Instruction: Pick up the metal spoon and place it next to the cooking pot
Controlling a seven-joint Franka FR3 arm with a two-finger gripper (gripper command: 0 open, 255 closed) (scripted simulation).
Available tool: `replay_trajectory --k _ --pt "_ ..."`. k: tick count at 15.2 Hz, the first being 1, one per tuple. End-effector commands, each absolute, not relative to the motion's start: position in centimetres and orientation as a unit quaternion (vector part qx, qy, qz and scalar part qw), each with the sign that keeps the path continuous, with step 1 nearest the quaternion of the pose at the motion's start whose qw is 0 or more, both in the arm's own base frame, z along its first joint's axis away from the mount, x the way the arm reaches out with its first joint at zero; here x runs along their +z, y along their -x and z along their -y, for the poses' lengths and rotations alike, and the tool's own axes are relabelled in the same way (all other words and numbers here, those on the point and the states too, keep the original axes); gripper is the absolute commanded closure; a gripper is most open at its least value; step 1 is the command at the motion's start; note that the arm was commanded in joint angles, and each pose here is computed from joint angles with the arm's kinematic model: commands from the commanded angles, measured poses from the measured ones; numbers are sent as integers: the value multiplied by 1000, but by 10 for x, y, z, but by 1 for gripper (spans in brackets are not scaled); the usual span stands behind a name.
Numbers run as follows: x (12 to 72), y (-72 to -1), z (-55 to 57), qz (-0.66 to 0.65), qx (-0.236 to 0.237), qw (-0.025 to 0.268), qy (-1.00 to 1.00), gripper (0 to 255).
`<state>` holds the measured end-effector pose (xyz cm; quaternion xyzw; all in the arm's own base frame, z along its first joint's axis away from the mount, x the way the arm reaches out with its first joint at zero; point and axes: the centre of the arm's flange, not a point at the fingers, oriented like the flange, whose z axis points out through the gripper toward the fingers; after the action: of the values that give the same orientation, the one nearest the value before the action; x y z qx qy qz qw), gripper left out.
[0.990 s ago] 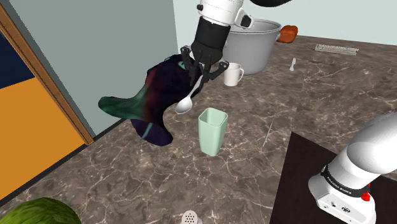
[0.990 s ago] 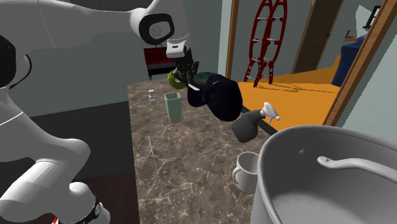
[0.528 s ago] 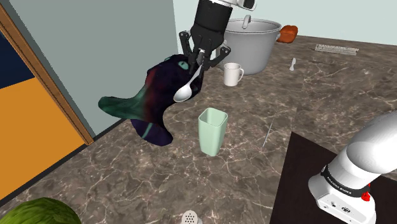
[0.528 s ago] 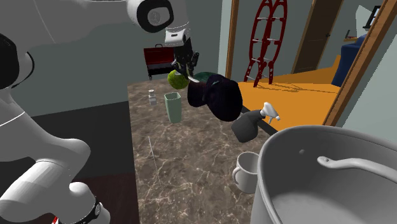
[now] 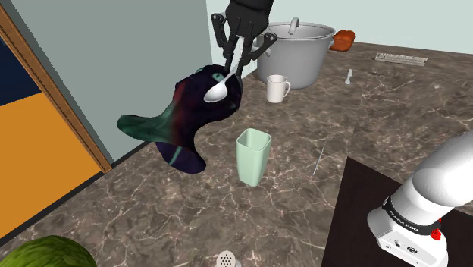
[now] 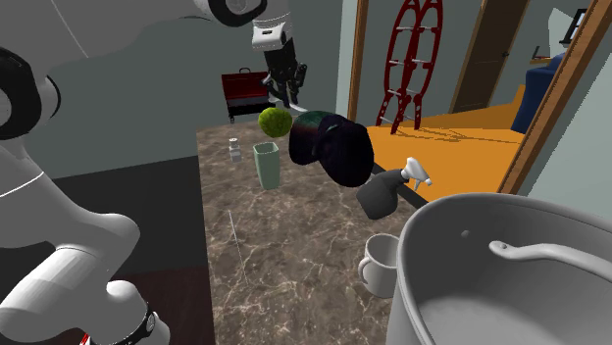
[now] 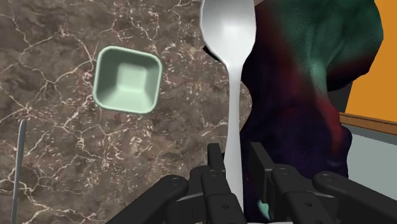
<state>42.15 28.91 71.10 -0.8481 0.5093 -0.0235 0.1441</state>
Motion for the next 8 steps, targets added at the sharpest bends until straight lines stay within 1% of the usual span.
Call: replay_trajectory --k 1,8 --pt "722 -421 -289 -509 -23 144 848 255" --pt "758 -421 -289 -509 -23 144 848 255"
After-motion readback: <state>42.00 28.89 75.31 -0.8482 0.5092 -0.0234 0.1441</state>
